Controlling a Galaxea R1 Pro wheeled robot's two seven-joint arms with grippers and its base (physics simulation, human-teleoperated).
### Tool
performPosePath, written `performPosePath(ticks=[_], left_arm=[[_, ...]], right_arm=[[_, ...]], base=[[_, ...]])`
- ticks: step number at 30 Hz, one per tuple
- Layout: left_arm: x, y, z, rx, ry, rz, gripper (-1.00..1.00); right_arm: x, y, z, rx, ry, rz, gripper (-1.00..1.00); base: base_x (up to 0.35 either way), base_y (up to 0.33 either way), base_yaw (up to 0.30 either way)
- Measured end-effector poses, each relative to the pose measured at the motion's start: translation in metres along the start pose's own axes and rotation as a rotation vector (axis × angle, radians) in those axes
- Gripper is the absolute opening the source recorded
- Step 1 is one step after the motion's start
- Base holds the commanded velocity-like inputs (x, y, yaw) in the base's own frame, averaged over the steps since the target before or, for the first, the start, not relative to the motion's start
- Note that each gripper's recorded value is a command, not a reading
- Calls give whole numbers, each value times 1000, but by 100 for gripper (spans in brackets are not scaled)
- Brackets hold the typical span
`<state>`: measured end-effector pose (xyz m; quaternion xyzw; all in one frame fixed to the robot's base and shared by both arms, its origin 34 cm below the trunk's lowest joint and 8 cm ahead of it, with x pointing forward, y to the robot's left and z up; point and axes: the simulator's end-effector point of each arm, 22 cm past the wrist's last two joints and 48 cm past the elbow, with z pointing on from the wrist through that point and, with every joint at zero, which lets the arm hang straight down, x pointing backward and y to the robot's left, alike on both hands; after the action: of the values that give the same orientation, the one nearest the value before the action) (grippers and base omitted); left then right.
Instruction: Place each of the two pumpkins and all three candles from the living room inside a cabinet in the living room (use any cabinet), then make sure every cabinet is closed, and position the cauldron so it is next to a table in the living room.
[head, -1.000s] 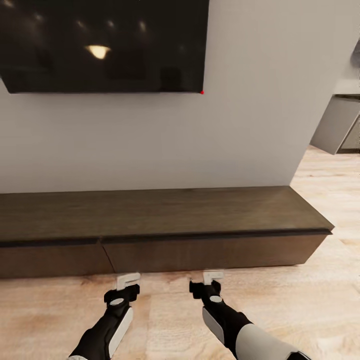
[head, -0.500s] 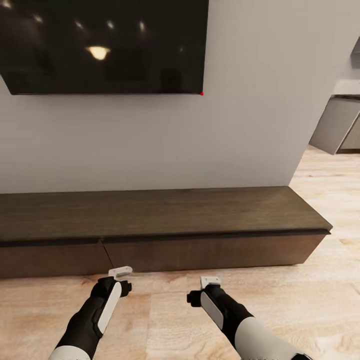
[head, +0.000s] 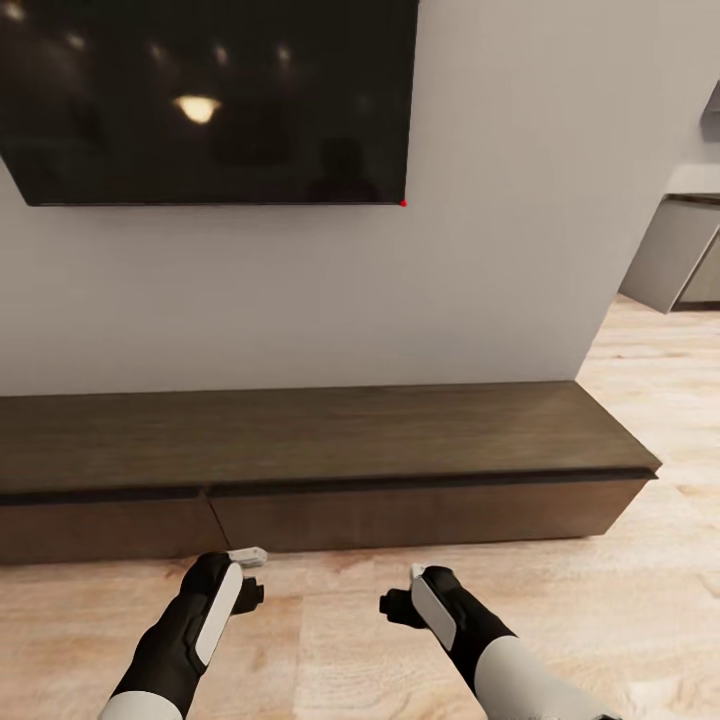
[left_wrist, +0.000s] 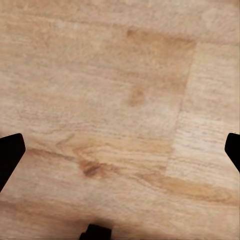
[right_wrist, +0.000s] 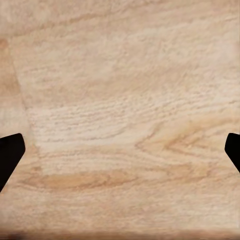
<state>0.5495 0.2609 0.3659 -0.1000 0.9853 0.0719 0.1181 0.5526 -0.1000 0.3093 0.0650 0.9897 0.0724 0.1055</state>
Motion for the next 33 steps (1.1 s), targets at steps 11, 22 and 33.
performPosePath(ticks=[11,22,33], left_arm=[[-5,-4,-20,32,25,-17,100],[-16,-4,-42,34,26,-18,100],[-16,-2,-57,31,54,-13,100]], right_arm=[[-16,-17,-22,-78,24,132,100],[-26,-12,-44,-92,29,135,100],[-35,-9,-66,-90,33,135,100]], base=[[0,0,0],[0,0,0],[0,0,0]])
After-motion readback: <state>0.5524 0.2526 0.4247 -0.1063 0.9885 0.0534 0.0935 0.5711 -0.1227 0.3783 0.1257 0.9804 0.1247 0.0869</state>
